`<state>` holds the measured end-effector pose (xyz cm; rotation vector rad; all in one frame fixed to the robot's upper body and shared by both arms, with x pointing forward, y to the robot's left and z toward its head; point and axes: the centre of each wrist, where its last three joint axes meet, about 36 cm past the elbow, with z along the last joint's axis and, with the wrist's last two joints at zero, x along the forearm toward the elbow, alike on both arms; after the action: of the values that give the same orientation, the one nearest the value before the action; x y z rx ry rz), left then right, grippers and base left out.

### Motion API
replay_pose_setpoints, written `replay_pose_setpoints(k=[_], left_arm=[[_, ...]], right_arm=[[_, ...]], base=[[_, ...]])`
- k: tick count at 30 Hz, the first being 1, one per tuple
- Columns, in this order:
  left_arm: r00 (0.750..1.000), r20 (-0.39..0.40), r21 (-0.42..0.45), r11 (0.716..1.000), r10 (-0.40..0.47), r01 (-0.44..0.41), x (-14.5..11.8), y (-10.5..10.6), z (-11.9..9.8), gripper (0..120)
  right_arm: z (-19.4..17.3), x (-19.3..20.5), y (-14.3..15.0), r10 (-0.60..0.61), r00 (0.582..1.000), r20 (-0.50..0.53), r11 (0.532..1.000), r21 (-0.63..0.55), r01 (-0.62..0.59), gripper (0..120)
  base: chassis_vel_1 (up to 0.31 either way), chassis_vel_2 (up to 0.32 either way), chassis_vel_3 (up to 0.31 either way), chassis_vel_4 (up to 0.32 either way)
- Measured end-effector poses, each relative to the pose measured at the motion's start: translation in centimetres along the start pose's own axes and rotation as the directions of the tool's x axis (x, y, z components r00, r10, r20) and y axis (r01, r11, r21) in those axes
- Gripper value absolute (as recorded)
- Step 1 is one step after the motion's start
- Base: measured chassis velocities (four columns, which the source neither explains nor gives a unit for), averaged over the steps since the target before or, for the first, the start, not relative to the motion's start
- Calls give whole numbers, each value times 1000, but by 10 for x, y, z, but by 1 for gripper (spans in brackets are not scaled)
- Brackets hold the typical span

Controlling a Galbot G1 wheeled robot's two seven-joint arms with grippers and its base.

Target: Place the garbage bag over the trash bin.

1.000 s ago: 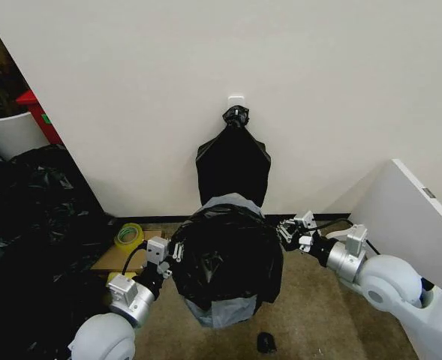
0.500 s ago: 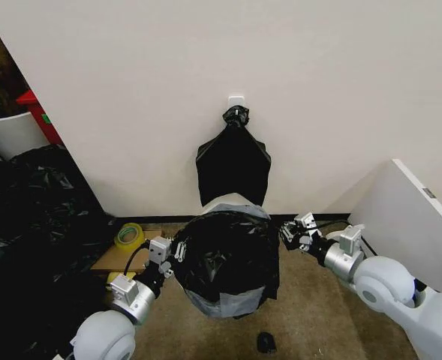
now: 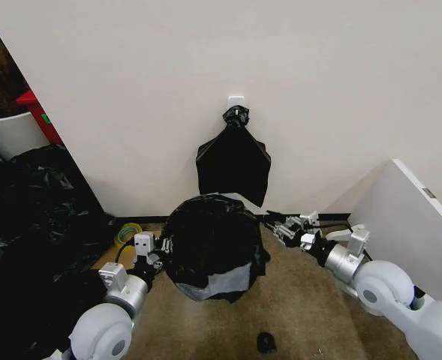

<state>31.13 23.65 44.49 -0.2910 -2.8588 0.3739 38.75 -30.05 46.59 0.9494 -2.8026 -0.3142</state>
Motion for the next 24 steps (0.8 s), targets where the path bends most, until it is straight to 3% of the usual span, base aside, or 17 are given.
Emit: replay_pose_setpoints(k=[6, 9, 10, 13, 18, 24], left_arm=[[997, -53, 77, 995, -55, 59, 0, -5, 1, 0], [989, -82, 116, 985, -120, 129, -7, -4, 5, 0], [989, -82, 116, 985, -120, 129, -7, -4, 5, 0], [981, -103, 152, 972, -164, 178, -14, -5, 7, 0], [976, -110, 183, 961, -189, 206, -18, -9, 9, 0], [973, -112, 202, 954, -204, 223, -22, -10, 11, 0]], right_arm=[[-6, 11, 21, 95, 996, 6, 995, -41, -94, 72], [-10, 33, 70, 107, 994, -28, 993, -53, -109, 87], [-10, 33, 70, 107, 994, -28, 993, -53, -109, 87], [-15, 38, 116, 154, 985, -85, 982, -96, -161, 98], [-24, 40, 150, 188, 963, -194, 956, -189, -225, 100], [-26, 44, 172, 97, 947, -308, 924, -326, -200, 100]], base=[[0, 0, 0, 0], [0, 0, 0, 0], [0, 0, 0, 0], [0, 0, 0, 0], [0, 0, 0, 0], [0, 0, 0, 0]])
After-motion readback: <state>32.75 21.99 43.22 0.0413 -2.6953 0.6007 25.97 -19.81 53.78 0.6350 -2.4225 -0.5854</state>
